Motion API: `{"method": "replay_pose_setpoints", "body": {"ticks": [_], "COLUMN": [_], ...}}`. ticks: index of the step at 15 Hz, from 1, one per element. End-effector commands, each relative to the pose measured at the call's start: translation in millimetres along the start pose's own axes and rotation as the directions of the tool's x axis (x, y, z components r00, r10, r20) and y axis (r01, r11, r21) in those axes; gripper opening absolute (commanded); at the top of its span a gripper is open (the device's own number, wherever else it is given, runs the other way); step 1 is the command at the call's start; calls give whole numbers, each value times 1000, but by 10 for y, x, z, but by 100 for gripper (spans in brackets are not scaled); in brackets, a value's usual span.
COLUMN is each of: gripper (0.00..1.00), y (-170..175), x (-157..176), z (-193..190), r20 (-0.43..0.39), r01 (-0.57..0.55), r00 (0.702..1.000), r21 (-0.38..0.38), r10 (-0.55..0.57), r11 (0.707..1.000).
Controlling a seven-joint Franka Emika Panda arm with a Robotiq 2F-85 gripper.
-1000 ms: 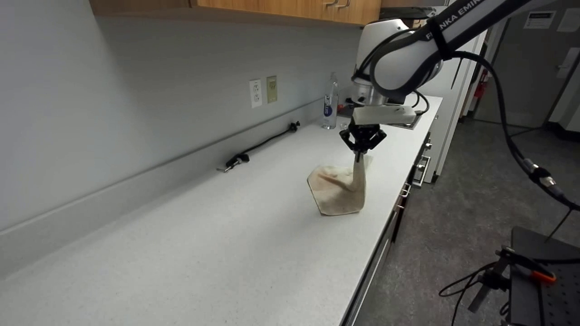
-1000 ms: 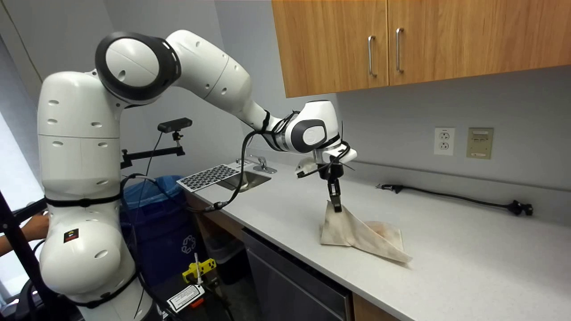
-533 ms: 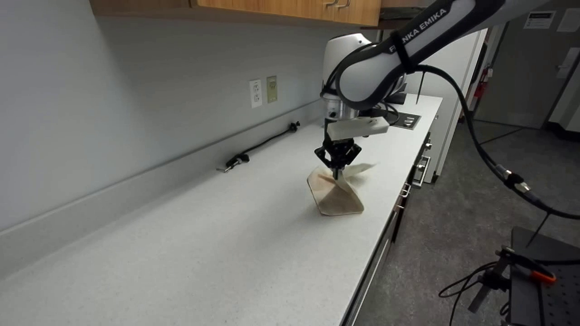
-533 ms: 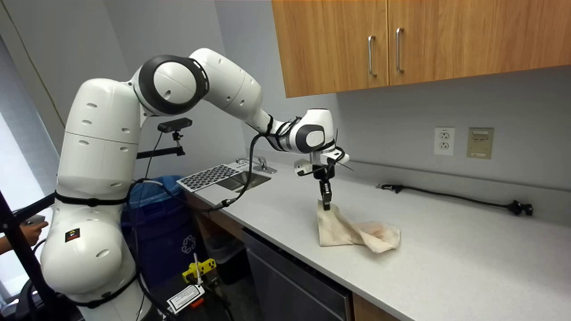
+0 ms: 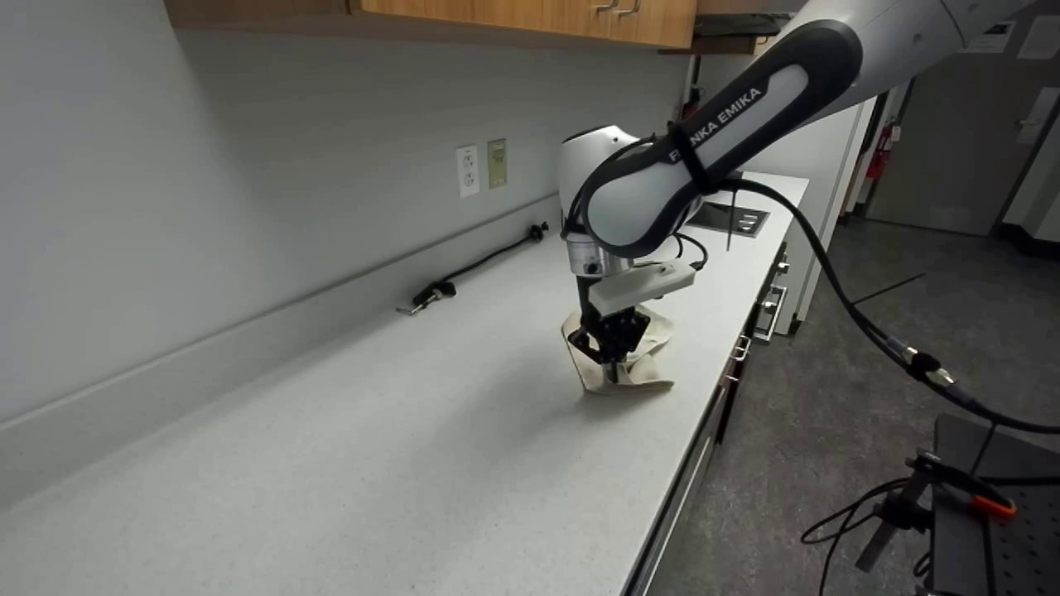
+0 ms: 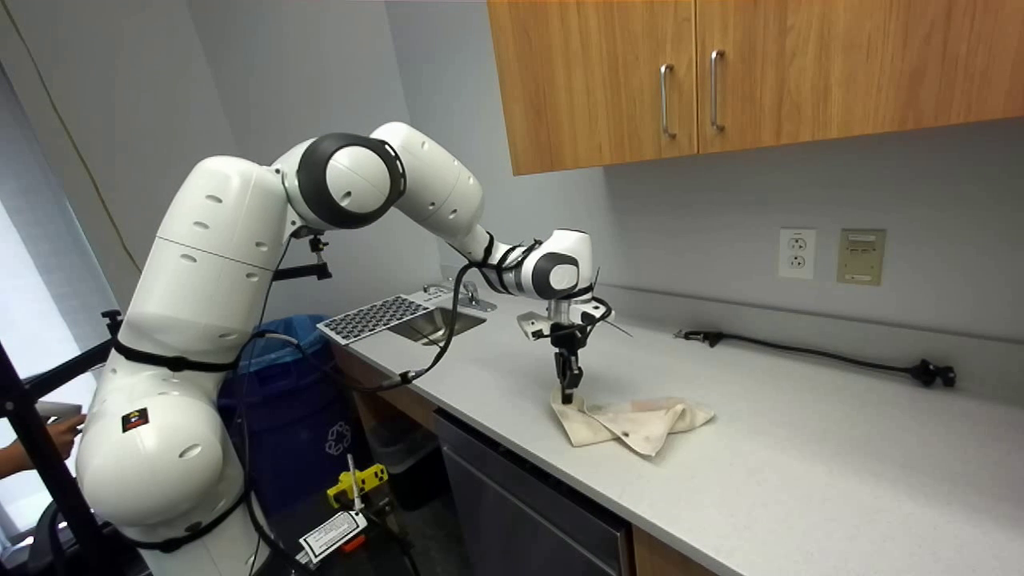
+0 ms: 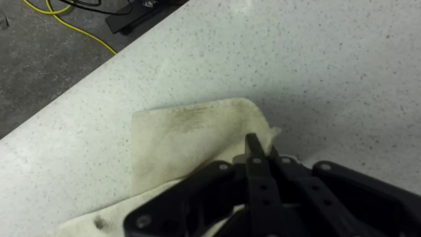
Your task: Fold the towel
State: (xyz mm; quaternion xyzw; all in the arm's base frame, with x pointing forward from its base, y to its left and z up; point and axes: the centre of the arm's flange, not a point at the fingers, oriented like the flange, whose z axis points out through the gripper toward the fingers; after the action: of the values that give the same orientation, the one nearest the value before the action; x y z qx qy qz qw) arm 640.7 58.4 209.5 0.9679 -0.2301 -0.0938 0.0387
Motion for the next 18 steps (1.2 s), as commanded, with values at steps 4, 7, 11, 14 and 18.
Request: {"method": "replay_pose_setpoints", "body": {"ticks": [4, 7, 11, 14, 18], "gripper": [0, 0, 0, 0, 0], "y": [336, 446, 374, 279, 163], "x": [366, 498, 569, 542, 404], "z": [-78, -201, -284, -304, -244], "r20": [-98, -150, -195, -191, -111], "r01": [-59, -96, -82, -72, -79], "r00": [993, 983, 976, 977, 988], "r21": [-6, 37, 95, 144, 209], "r10": [58, 100, 99, 99, 104], "r11": [998, 995, 992, 987, 975]}}
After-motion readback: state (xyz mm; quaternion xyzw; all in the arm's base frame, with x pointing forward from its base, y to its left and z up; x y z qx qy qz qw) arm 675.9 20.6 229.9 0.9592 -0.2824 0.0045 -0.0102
